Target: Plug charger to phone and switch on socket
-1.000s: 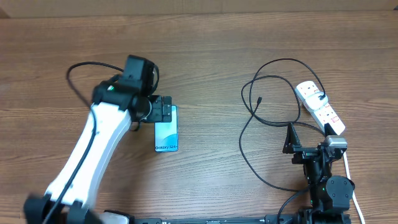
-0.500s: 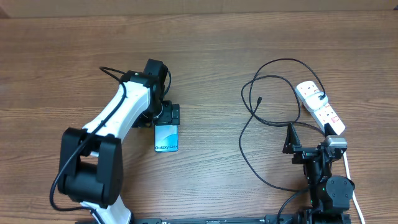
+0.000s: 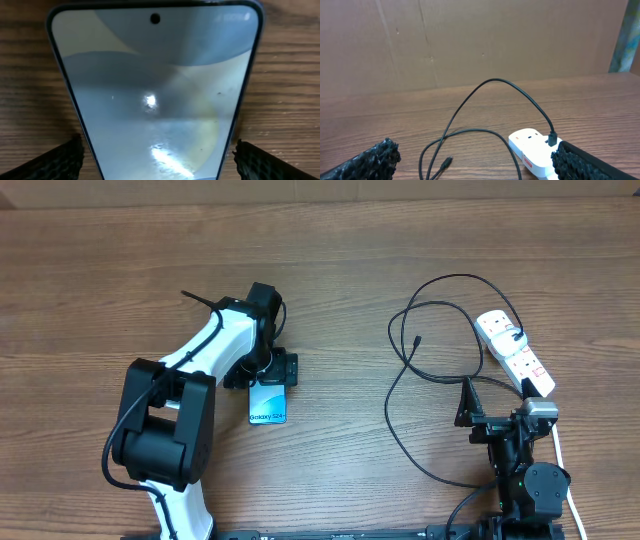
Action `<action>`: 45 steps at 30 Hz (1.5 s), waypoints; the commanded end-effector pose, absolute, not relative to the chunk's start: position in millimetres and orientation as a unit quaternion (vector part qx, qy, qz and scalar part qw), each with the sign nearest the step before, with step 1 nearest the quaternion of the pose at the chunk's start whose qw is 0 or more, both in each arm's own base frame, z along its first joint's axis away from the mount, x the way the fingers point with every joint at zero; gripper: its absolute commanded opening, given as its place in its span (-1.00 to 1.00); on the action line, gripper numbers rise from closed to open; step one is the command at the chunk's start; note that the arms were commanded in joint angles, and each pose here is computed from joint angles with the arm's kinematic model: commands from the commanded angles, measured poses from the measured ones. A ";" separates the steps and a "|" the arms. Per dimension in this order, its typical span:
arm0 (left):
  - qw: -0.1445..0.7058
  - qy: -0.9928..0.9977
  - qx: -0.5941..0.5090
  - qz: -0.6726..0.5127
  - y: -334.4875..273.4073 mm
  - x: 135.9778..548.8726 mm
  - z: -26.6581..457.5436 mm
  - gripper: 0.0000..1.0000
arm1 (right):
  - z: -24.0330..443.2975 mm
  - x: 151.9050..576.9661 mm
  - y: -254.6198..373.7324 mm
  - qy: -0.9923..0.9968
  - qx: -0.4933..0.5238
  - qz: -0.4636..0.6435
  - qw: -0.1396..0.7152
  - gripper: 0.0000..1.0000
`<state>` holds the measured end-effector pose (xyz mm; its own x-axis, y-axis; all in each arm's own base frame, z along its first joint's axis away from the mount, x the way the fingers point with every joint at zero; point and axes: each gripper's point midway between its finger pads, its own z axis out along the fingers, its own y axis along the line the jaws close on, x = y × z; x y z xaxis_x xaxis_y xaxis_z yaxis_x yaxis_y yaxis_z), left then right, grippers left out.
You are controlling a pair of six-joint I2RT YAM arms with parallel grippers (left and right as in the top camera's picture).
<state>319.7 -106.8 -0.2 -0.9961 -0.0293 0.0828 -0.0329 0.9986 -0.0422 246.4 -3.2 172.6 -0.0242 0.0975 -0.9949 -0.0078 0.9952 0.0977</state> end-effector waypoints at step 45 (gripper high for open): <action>0.193 -0.971 0.085 0.108 -140.7 262.3 -41.8 0.18 | 171.0 246.4 -2.7 0.713 0.028 0.037 0.700 1.00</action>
